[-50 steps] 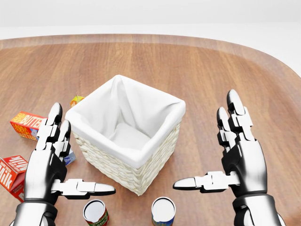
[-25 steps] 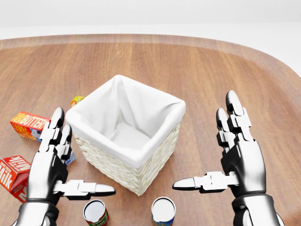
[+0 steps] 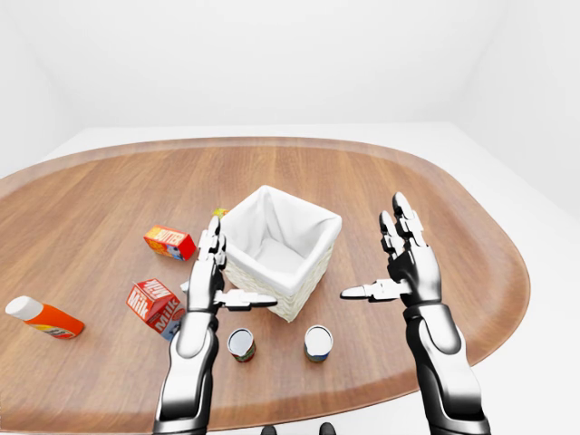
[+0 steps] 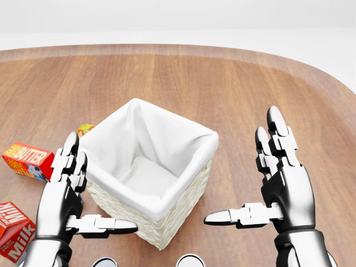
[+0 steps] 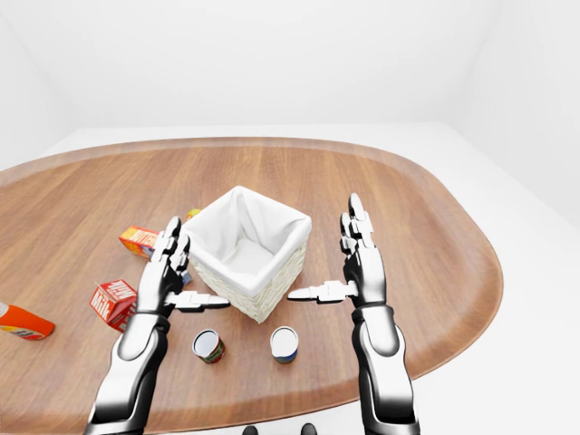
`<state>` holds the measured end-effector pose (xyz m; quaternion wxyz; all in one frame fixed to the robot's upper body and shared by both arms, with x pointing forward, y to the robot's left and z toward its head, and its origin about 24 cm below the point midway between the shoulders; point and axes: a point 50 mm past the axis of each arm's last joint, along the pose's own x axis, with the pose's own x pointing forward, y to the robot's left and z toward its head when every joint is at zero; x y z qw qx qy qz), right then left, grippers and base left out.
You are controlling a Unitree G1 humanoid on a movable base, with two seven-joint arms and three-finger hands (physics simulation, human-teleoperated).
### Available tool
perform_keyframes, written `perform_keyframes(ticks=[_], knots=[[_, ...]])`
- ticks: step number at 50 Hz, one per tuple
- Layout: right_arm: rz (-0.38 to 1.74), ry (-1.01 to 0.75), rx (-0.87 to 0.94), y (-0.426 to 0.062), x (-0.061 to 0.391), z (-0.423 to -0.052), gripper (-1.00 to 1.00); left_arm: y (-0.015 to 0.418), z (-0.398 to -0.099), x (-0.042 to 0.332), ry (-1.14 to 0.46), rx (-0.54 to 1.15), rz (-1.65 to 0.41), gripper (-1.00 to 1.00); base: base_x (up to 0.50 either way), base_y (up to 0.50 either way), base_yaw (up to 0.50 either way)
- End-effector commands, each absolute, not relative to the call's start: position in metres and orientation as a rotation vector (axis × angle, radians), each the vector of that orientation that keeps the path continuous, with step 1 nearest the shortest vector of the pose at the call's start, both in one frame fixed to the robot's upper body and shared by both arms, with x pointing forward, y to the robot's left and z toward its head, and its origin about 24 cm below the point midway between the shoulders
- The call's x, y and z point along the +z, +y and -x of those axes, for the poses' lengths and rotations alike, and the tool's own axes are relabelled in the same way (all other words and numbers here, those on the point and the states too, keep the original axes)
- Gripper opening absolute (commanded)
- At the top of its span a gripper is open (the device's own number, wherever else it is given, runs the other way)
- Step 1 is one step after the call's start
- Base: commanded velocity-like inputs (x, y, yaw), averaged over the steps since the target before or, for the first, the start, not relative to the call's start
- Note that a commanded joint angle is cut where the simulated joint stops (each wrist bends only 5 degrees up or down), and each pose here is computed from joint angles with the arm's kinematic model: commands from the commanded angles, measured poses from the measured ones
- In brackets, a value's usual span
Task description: Pick up the tomato sauce, and put it in the basket.
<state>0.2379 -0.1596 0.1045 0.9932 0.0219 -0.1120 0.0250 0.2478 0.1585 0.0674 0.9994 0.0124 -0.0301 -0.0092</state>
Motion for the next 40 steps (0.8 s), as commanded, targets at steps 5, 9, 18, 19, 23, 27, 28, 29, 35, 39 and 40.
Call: perform_keyframes(ticks=[5, 9, 18, 19, 23, 27, 28, 29, 35, 39, 40], knots=[[-0.042, -0.218, 0.046, -0.160, 0.103, -0.239, 1.00, 0.159, -0.248, 0.068, -0.061, -0.016, -0.029, 1.00, 0.00, 0.00, 0.00], [-0.041, -0.216, 0.046, -0.160, 0.103, -0.239, 1.00, 0.160, -0.247, 0.072, -0.081, -0.012, -0.040, 1.00, 0.00, 0.00, 0.00], [-0.040, -0.211, 0.041, -0.162, 0.101, -0.241, 1.00, 0.160, -0.246, 0.078, -0.103, -0.007, -0.058, 1.00, 0.00, 0.00, 0.00], [-0.040, -0.208, 0.040, -0.162, 0.101, -0.241, 1.00, 0.160, -0.246, 0.079, -0.107, -0.008, -0.059, 1.00, 0.00, 0.00, 0.00], [-0.039, -0.218, 0.039, -0.163, 0.103, -0.241, 1.00, 0.159, -0.244, 0.081, -0.117, -0.011, -0.061, 1.00, 0.00, 0.00, 0.00], [-0.039, -0.221, 0.038, -0.163, 0.104, -0.241, 1.00, 0.159, -0.242, 0.084, -0.132, -0.011, -0.069, 1.00, 0.00, 0.00, 0.00], [-0.039, -0.221, 0.036, -0.164, 0.104, -0.241, 1.00, 0.159, -0.242, 0.086, -0.138, -0.010, -0.071, 1.00, 0.00, 0.00, 0.00], [-0.040, -0.216, 0.036, -0.164, 0.103, -0.242, 1.00, 0.159, -0.241, 0.090, -0.155, -0.010, -0.074, 1.00, 0.00, 0.00, 0.00], [-0.038, -0.221, 0.038, -0.163, 0.104, -0.241, 1.00, 0.159, -0.237, 0.096, -0.182, -0.012, -0.089, 1.00, 0.00, 0.00, 0.00], [-0.038, -0.226, 0.036, -0.163, 0.105, -0.241, 1.00, 0.160, -0.236, 0.099, -0.195, -0.009, -0.100, 1.00, 0.00, 0.00, 0.00], [-0.038, -0.225, 0.036, -0.163, 0.105, -0.241, 1.00, 0.160, -0.236, 0.101, -0.202, -0.009, -0.101, 1.00, 0.00, 0.00, 0.00]])
